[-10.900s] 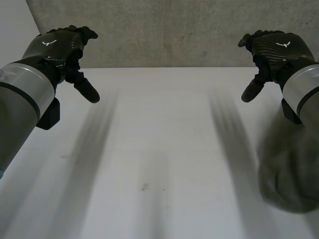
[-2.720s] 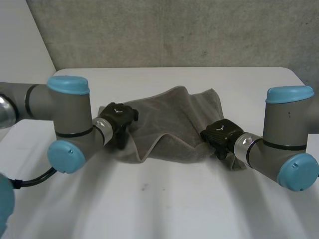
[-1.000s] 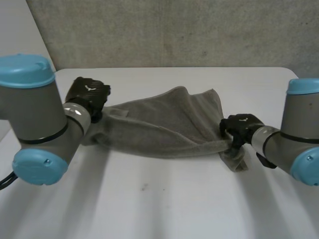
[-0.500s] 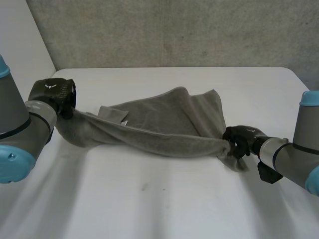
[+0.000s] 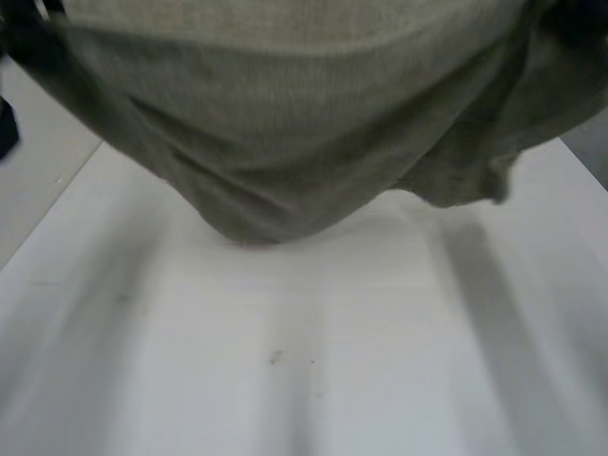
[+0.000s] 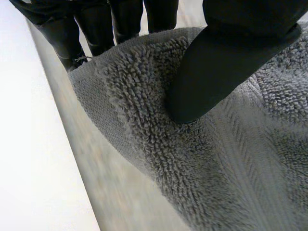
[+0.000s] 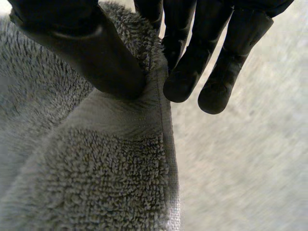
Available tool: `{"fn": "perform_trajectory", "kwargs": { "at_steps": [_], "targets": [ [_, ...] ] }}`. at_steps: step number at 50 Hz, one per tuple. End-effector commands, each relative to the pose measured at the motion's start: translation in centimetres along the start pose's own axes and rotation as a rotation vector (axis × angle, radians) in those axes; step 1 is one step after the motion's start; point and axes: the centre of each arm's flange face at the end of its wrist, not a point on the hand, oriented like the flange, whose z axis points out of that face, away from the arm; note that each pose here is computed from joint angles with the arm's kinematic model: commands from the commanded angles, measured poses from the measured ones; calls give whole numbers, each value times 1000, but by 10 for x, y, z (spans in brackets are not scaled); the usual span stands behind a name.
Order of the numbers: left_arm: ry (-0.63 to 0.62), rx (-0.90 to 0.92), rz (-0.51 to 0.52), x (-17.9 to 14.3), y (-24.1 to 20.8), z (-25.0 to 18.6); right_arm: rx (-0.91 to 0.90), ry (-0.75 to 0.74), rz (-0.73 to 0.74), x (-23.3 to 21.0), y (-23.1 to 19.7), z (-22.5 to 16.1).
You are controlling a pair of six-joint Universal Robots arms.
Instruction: Fold the towel.
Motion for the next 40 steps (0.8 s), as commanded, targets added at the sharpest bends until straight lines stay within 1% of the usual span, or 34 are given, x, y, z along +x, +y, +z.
{"fn": "perform_trajectory", "kwargs": {
  "at_steps": [1, 4, 6, 7, 8, 9, 10, 11, 12, 13, 14, 15, 16, 17, 18, 19, 20, 21, 22, 23, 24, 25, 26, 27, 28, 29, 30, 31, 33, 36, 37, 38, 39, 40],
  "targets": [
    [-12, 91, -11, -5, -42, -4, -99, -3, -115, 13, -24, 6],
    [-18, 67, -5, -8, -44, -1, -157, -24, -115, 12, -14, 16],
    [-27, -9, 12, -10, -23, 13, -181, -32, -109, 11, -6, 22],
    [-27, -9, 13, -10, -23, 13, -198, -43, -106, 10, 3, 29],
    [-30, -52, 20, -10, -7, 21, -198, -43, -106, 10, 3, 29],
    [-30, -52, 20, -10, -7, 21, -223, -53, -100, 8, 15, 37],
    [-28, -91, 25, -8, 8, 28, -223, -53, -100, 8, 15, 37],
    [-22, -135, 30, -6, 26, 34, -250, -65, -96, 5, 28, 45],
    [-22, -135, 30, -6, 26, 34, -278, -83, -92, 0, 44, 53],
    [-15, -176, 36, -3, 43, 41, -279, -83, -92, 0, 44, 53],
    [-10, -215, 41, 0, 62, 47, -302, -100, -96, -4, 59, 61],
    [-10, -216, 41, 0, 62, 47, -317, -114, -107, -9, 74, 70],
    [-8, -249, 44, 2, 79, 54, -318, -114, -107, -9, 75, 70],
    [-5, -270, 46, 5, 93, 62, -311, -125, -125, -14, 87, 79],
    [-5, -270, 46, 5, 94, 62, -311, -125, -125, -15, 87, 79],
    [-5, -266, 41, 7, 103, 72, -282, -129, -143, -21, 95, 89],
    [-5, -266, 41, 7, 103, 72, -226, -119, -160, -27, 99, 101],
    [-3, -231, 34, 9, 105, 85, -225, -119, -160, -27, 99, 101],
    [-6, -164, 19, 11, 98, 98, -140, -95, -182, -31, 96, 113],
    [-6, -164, 19, 11, 98, 98, -38, -64, -201, -35, 88, 124],
    [-13, -80, -1, 12, 84, 111, -37, -63, -201, -35, 88, 124],
    [-20, 18, -32, 12, 64, 120, 72, -27, -216, -35, 73, 133],
    [-20, 19, -32, 12, 64, 120, 73, -26, -216, -35, 73, 133],
    [-22, 106, -71, 11, 43, 126, 173, 16, -228, -30, 58, 138],
    [-22, 107, -72, 11, 43, 126, 265, 58, -242, -25, 41, 140],
    [-28, 188, -113, 10, 24, 131, 266, 58, -242, -25, 41, 141],
    [-30, 258, -151, 8, 7, 132, 337, 102, -249, -17, 25, 140],
    [-30, 258, -151, 8, 6, 132, 385, 117, -250, -15, 13, 138],
    [-25, 335, -200, 6, -18, 127, 392, 110, -244, -15, 8, 134],
    [-23, 335, -211, 5, -20, 125, 342, 71, -227, -19, 18, 130],
    [-27, 315, -217, 4, -16, 123, 342, 71, -227, -19, 18, 130],
    [-27, 269, -216, 4, -5, 122, 295, 39, -220, -25, 29, 128],
    [-27, 269, -216, 4, -5, 121, 237, -6, -215, -31, 43, 126],
    [-33, 215, -215, 1, 11, 119, 237, -6, -215, -31, 43, 126]
  ]
}}
